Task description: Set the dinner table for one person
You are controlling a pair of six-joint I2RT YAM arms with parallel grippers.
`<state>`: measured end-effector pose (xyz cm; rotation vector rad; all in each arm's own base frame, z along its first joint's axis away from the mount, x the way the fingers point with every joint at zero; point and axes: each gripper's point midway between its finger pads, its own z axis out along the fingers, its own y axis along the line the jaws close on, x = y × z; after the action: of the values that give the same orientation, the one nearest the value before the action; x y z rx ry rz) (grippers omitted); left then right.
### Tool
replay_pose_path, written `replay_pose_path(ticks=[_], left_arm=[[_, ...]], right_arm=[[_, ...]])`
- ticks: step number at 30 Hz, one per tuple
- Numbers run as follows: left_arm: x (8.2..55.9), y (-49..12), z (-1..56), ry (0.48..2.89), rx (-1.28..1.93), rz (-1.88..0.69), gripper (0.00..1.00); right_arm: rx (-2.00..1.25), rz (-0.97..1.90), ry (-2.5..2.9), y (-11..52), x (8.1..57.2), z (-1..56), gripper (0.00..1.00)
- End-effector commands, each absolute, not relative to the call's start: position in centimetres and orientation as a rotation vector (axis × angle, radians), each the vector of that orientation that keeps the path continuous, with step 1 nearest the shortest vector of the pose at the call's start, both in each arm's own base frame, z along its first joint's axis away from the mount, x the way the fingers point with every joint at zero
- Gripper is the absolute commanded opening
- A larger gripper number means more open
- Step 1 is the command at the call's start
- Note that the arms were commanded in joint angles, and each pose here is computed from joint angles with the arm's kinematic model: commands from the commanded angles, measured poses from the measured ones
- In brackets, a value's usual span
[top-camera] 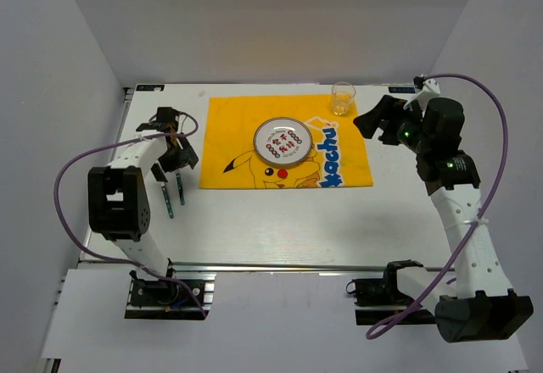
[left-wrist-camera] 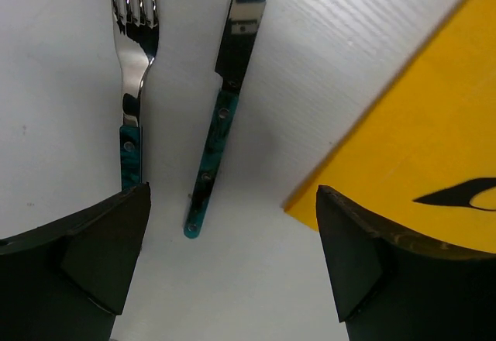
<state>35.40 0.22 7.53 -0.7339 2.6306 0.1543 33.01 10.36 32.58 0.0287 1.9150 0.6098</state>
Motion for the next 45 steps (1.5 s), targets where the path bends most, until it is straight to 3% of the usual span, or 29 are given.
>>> replay_pose_path(ticks=[1,11,13,14,15,17,21,23,28,35,39,45], left_arm=[[36.5,0.2,7.0,2.658,-0.705,0.058,0.97],[35.6,0.5,2.6,2.803,-0.728,0.038,0.85],[35.3,0.5,1.9,2.826,-0.732,0.051,0.77],[35.4,0.6,1.6,2.832,-0.729,0.055,0.73],[35.3,0.7,1.5,2.840,-0.731,0.065,0.59],[35.1,0.7,1.0,2.854,-0.737,0.075,0.44],[34.6,1.0,0.0,2.884,-0.744,0.117,0.21],[35.1,0.8,0.1,2.892,-0.730,0.094,0.00],[38.2,1.0,3.8,2.796,-0.659,0.136,0.00],[44.4,-4.7,16.0,2.533,-0.440,-0.148,0.00],[45.2,-13.6,20.8,2.467,-0.244,-0.424,0.00],[43.9,-30.4,21.5,2.471,-0.079,-0.783,0.00]], right_arm=[[-0.080,0.724,1.782,12.1,30.7,36.2,0.85],[-0.114,0.756,1.737,12.6,29.9,37.3,0.86],[-0.118,0.760,1.731,12.7,29.9,37.4,0.86],[-0.123,0.768,1.730,12.8,29.8,37.5,0.86],[-0.123,0.769,1.727,12.8,29.8,37.5,0.86],[-0.124,0.767,1.720,12.7,29.7,37.8,0.86],[-0.123,0.761,1.706,12.6,29.5,38.3,0.86],[-0.120,0.756,1.694,12.5,29.2,38.7,0.86],[-0.112,0.757,1.687,12.5,29.2,39.0,0.86],[-0.089,0.757,1.679,12.3,29.3,39.5,0.86],[-0.041,0.729,1.730,11.7,30.4,38.1,0.87],[0.118,0.649,1.758,9.8,31.9,39.1,0.89]])
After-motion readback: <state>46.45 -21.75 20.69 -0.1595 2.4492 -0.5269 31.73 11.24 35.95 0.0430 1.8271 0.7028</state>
